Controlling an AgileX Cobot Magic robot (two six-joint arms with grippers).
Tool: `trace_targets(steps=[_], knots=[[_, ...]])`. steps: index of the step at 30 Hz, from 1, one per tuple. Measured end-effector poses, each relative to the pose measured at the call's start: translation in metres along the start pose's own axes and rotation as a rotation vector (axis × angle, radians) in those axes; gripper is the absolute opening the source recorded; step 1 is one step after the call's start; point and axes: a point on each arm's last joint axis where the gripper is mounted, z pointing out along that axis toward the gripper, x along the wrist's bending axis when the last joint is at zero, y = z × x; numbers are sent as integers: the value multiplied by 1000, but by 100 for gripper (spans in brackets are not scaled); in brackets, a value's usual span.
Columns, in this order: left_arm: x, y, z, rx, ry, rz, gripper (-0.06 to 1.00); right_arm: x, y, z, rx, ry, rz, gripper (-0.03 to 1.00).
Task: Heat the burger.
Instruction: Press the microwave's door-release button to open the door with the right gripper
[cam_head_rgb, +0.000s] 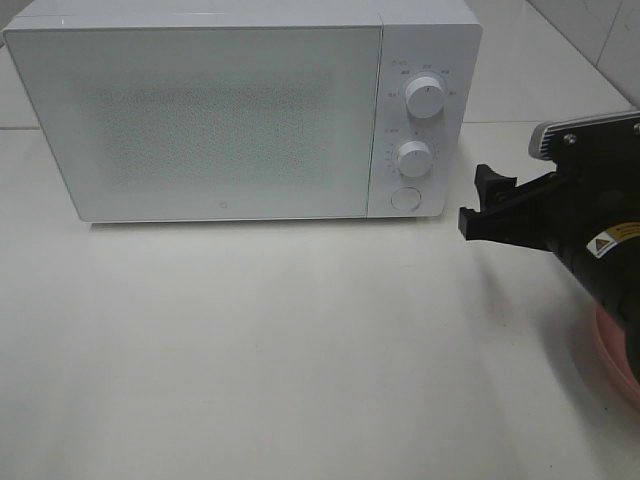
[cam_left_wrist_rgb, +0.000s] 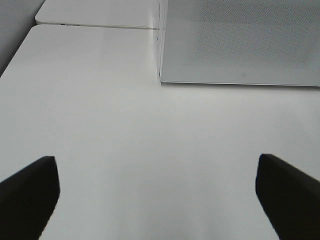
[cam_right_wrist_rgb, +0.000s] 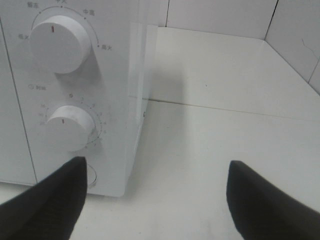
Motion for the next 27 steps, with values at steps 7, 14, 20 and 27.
trace_targets(steps=[7,14,20,27], knots=[[0,0,0,0,0,0,99,26,-6,-2,22,15,18,75],[0,0,0,0,0,0,99,51,-8,0,22,72,9,75],[0,0,0,0,0,0,99,53,-10,1,27,68,9,75],[0,0,0,0,0,0,99,53,-10,1,27,68,10,75]])
